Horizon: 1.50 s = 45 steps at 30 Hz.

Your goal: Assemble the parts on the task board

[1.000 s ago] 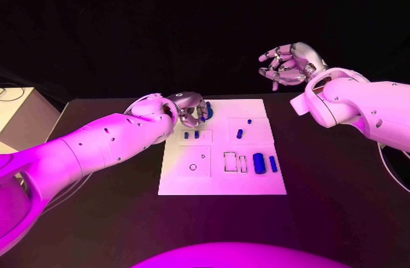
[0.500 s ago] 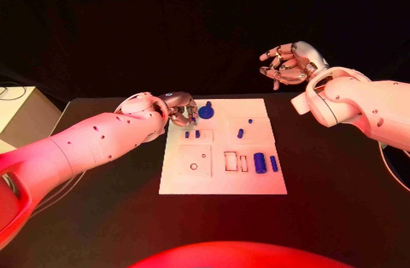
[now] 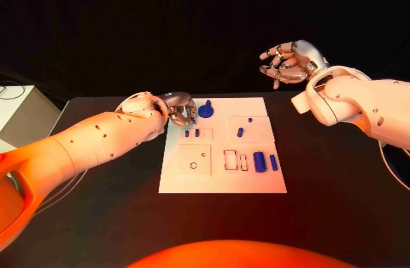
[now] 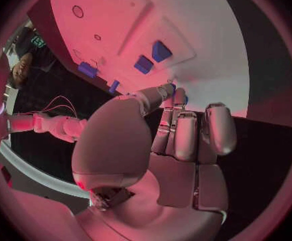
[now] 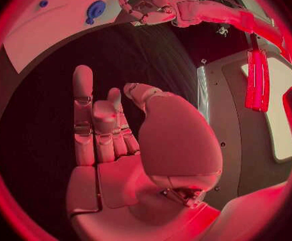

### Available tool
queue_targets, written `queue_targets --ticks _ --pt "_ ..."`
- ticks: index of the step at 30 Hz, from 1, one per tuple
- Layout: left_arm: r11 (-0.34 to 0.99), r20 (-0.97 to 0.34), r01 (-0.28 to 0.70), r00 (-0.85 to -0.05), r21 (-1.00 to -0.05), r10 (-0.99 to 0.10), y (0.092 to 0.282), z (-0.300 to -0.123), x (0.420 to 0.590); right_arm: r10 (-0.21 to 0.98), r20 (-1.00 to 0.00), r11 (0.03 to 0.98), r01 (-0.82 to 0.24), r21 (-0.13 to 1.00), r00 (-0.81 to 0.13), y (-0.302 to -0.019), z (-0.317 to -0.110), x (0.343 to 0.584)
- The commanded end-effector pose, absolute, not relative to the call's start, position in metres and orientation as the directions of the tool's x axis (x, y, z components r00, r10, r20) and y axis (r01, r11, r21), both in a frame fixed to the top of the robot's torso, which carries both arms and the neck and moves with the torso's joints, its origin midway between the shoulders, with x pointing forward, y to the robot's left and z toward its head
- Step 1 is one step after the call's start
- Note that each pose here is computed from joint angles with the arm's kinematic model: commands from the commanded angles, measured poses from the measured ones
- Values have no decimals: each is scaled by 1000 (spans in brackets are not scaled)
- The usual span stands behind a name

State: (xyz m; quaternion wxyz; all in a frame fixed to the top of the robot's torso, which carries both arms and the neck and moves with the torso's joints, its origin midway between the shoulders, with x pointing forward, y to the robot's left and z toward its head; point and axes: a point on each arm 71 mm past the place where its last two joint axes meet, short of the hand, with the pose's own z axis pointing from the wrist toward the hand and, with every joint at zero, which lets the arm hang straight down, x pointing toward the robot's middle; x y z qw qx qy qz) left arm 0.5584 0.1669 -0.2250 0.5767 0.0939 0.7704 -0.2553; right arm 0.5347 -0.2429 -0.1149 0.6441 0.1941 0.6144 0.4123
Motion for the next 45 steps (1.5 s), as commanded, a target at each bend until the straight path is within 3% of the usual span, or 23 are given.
queue_targets --ticks 1,45 --pt "851 -933 442 -331 -284 -139 165 -226 558 765 -636 585 -307 751 -100 -242 -114 534" --pt "857 -915 440 -394 -268 -84 154 -236 557 765 -636 584 -308 752 -103 -240 -114 534"
